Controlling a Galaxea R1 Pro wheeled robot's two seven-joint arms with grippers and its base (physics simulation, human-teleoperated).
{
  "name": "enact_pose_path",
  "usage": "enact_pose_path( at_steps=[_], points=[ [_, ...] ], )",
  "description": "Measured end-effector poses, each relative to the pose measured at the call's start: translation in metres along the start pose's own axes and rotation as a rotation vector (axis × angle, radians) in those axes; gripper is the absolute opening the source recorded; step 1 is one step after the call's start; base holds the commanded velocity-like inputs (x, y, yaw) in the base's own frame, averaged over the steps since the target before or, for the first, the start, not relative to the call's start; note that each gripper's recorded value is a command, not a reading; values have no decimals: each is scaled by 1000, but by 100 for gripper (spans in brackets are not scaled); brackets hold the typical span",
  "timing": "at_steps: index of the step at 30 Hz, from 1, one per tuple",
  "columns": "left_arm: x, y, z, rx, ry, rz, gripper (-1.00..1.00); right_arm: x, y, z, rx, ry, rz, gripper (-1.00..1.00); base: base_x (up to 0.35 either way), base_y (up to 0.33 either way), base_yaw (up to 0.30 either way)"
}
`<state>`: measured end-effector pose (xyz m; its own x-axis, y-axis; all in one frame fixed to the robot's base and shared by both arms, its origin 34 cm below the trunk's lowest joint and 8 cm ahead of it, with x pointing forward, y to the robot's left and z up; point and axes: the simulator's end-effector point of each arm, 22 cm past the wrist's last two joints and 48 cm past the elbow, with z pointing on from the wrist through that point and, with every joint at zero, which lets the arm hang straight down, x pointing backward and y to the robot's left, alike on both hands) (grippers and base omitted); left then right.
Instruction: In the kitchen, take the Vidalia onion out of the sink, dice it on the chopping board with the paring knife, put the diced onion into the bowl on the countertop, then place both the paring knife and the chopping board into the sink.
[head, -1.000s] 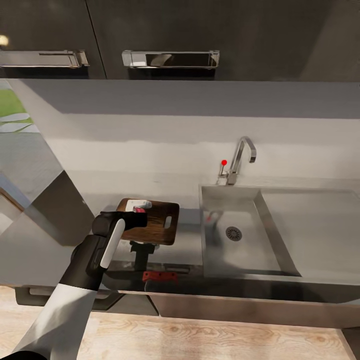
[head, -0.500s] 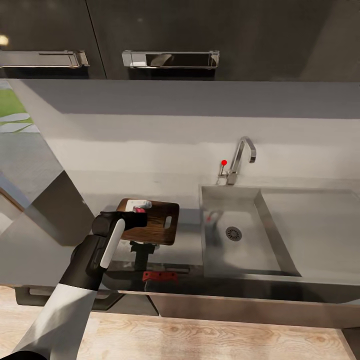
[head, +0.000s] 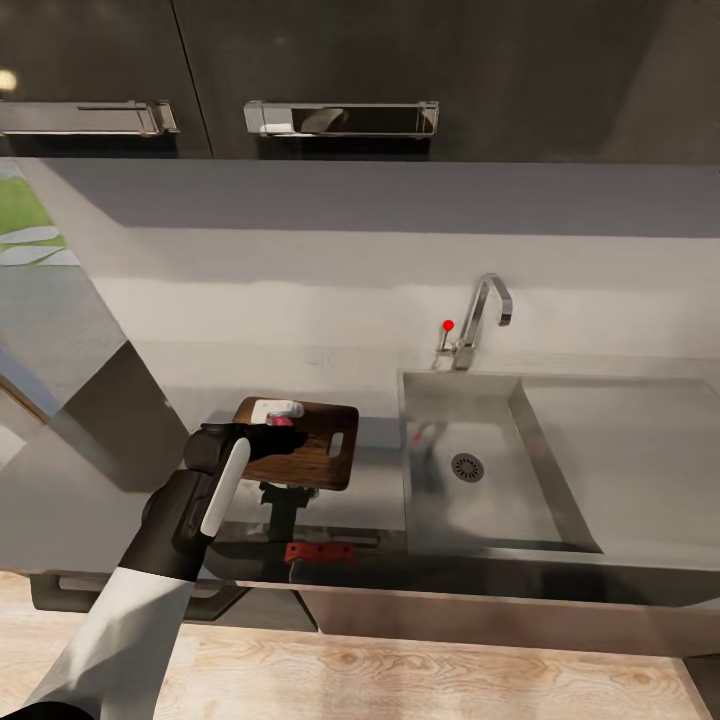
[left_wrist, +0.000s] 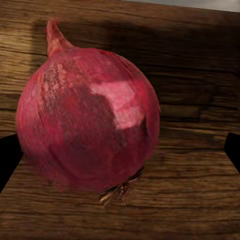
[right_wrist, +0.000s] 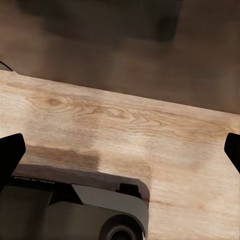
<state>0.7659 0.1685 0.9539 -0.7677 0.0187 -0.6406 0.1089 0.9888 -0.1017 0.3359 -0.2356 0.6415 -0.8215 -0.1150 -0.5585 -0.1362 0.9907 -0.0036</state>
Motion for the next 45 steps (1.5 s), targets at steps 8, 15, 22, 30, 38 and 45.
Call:
enact_pose_path(
  at_steps=[8, 15, 22, 30, 38, 45],
  points=[
    [0, 0, 1, 0, 1, 0, 100, 0, 0, 0, 0, 1, 0, 100, -90, 0, 0],
    [0, 0, 1, 0, 2, 0, 100, 0, 0, 0, 0, 1, 0, 100, -314, 0, 0],
    [0, 0, 1, 0, 1, 0, 100, 0, 0, 0, 0, 1, 0, 100, -337, 0, 0],
    [0, 0, 0, 0, 0, 0, 100, 0, 0, 0, 0, 1, 0, 100, -339, 0, 0],
    [-3, 0, -1, 0, -8, -1, 100, 0, 0, 0, 1, 1, 0, 100, -340, 0, 0],
    [-2, 0, -1, 0, -6, -1, 100, 0, 0, 0, 1, 1, 0, 100, -340, 0, 0]
  ],
)
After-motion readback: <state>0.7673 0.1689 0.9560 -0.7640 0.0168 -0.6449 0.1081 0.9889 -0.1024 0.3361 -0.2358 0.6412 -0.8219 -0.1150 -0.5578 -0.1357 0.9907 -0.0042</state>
